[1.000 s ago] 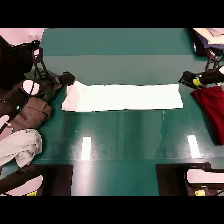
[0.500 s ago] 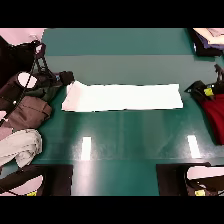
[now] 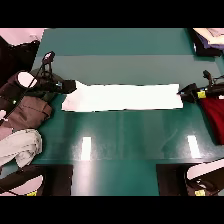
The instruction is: Fold the shirts.
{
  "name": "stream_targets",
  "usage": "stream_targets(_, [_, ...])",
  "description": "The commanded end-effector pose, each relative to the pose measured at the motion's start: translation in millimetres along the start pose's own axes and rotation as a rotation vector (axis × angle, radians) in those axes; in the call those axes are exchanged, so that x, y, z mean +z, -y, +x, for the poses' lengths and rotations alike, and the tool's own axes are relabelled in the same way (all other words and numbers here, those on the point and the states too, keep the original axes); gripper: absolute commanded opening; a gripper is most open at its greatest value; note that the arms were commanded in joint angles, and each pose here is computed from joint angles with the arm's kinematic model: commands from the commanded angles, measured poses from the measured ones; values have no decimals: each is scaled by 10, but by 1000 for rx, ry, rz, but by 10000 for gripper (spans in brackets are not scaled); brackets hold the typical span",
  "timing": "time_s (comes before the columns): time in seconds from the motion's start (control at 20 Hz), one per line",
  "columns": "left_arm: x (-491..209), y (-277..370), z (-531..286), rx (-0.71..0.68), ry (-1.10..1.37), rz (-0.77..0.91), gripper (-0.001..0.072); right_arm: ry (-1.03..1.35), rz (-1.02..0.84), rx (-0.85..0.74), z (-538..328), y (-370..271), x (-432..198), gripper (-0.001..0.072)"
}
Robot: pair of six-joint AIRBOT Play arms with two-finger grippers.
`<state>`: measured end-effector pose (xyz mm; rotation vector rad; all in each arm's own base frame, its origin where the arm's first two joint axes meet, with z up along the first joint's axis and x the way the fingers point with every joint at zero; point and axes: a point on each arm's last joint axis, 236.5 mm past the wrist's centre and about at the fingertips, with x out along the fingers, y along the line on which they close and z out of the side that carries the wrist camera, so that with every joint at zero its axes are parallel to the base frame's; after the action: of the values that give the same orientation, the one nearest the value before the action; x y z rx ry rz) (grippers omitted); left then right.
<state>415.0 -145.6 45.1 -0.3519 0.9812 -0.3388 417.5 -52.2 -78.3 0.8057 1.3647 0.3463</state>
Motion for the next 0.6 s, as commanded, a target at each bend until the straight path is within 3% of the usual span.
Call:
stream_targets(0.0, [-102,10,-2,-4,-44,2,38,-51,-66,11,197,-174,34,402])
stream_targets(0.25, [-168,13,1,-6,-72,1,30,-63,-108,13,320,-341,32,20])
stream_targets(0.4, [-122,107,4,-45,-54,-35,29,6,-125,98,179,-711,134,18])
stream_targets(0.55, [-39,308,72,-76,-6,-15,29,128,-187,256,-150,-1499,237,16])
